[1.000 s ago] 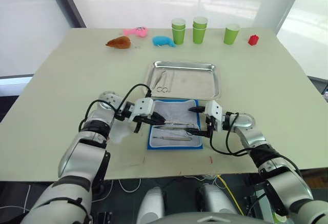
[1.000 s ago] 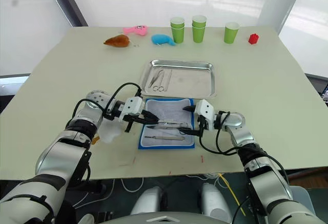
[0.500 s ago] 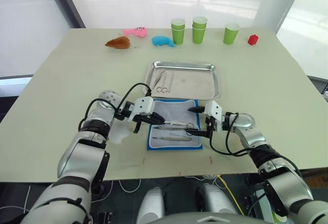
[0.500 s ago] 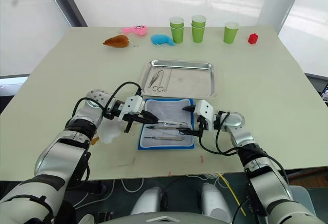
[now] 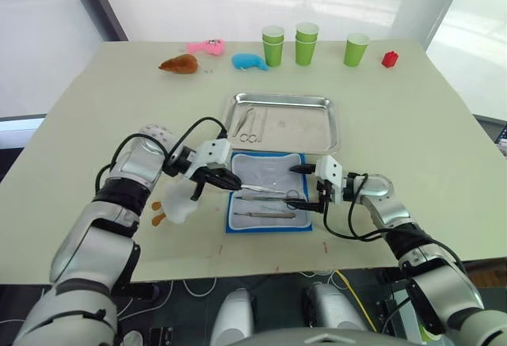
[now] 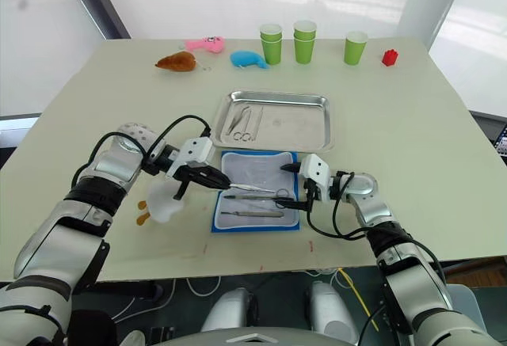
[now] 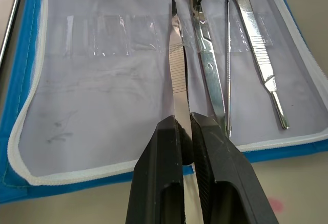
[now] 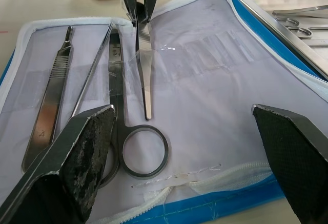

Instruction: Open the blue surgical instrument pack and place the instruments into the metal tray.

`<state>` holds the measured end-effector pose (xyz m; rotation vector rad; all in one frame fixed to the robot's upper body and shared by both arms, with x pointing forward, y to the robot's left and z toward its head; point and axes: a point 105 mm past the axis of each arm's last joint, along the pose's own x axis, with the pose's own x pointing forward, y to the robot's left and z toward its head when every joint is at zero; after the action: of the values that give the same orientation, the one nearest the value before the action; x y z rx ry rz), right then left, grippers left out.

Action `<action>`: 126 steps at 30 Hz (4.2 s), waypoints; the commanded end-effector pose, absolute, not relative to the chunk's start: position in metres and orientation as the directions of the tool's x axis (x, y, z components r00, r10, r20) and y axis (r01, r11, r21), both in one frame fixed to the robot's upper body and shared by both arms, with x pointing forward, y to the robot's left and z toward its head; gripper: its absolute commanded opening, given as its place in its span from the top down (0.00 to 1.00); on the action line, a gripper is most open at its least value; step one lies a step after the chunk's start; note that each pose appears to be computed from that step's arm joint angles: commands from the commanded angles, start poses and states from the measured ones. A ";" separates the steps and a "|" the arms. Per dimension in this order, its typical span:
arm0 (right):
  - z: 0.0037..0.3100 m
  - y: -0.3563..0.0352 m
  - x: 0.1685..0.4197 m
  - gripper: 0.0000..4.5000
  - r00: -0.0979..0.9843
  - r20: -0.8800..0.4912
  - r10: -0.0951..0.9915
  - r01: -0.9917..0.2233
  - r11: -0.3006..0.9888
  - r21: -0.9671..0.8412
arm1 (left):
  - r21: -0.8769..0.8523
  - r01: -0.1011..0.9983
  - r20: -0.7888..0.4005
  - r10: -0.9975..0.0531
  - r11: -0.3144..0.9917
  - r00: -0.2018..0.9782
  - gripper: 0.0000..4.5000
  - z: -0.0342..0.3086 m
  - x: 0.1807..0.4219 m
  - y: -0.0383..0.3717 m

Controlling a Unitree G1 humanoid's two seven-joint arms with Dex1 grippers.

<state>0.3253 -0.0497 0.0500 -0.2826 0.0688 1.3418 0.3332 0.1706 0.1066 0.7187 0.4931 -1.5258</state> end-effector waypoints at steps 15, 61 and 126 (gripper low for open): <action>-0.021 -0.066 0.295 0.00 0.156 -0.438 0.885 -0.982 0.187 0.027 | 0.123 0.987 -0.703 -0.711 -0.100 0.015 0.98 0.139 0.319 0.187; -0.020 -0.071 0.298 0.00 0.166 -0.449 0.878 -0.981 0.192 0.014 | 0.158 0.344 -0.168 -0.319 0.925 0.933 0.98 0.186 0.442 0.096; -0.023 -0.066 0.295 0.00 0.165 -0.438 0.884 -0.981 0.195 0.023 | 0.009 0.135 -0.350 -0.123 0.991 0.929 0.02 0.134 0.440 0.064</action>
<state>0.3261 -0.0497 0.0493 -0.2787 0.0728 1.3387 0.4359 0.0707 0.1068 0.0495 0.4541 -0.0989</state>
